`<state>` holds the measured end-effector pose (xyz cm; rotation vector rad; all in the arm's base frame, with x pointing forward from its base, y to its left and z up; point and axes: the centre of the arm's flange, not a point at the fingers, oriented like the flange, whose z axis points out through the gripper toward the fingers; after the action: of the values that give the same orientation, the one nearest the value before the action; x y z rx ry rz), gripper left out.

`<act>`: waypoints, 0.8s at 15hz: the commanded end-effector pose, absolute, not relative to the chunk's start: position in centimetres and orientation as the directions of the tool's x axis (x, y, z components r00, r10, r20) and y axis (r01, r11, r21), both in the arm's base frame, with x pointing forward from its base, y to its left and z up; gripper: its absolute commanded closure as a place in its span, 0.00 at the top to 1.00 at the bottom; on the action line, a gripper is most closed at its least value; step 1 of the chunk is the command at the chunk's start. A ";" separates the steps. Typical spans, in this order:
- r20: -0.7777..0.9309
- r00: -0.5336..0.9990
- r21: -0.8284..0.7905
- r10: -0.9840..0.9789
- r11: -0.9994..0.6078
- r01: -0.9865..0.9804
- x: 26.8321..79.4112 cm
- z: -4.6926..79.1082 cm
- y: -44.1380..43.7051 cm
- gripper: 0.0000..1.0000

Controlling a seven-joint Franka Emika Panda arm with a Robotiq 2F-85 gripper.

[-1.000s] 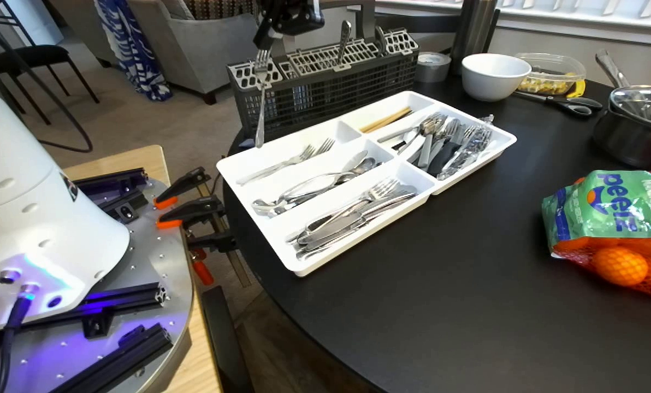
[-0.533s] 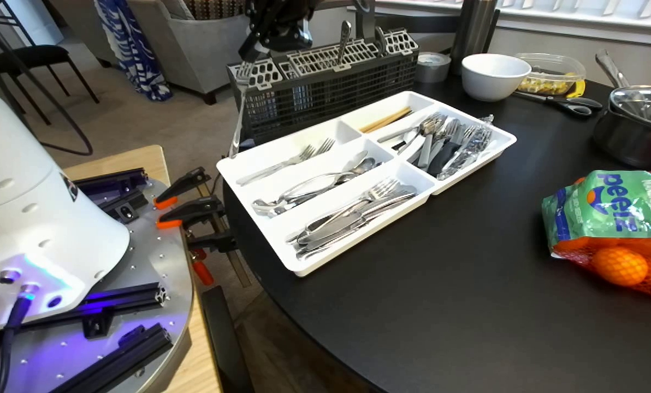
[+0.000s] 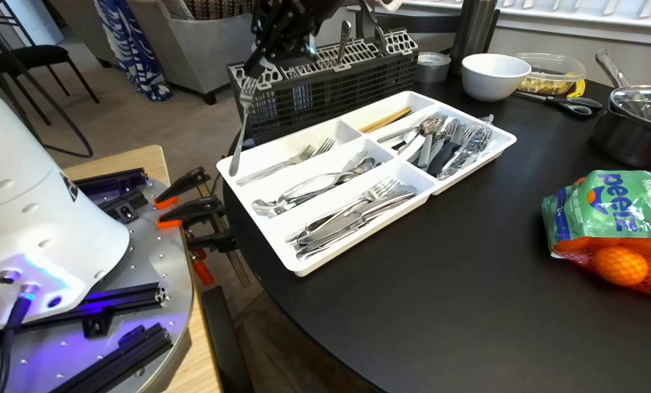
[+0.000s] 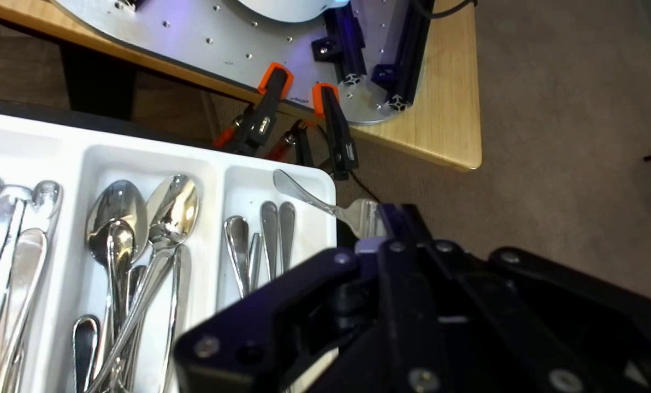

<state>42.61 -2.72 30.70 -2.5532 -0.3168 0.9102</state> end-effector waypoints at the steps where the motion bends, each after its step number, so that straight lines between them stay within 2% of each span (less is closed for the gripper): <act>1: -0.589 0.742 -0.420 0.320 -0.906 0.057 43.3 29.9 -2.7 0.01; 8: -0.609 0.750 -0.366 0.258 -0.930 0.023 44.6 28.5 -3.5 0.01; 9: -0.616 0.749 -0.346 0.244 -0.938 0.021 44.8 28.5 -3.8 0.27; 10: -0.621 0.746 -0.334 0.238 -0.942 0.023 44.8 28.5 -3.9 0.28; 12: -0.624 0.747 -0.310 0.227 -0.950 0.030 45.0 28.7 -4.2 0.40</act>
<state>44.51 -3.80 28.48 -2.6158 -0.2261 0.9876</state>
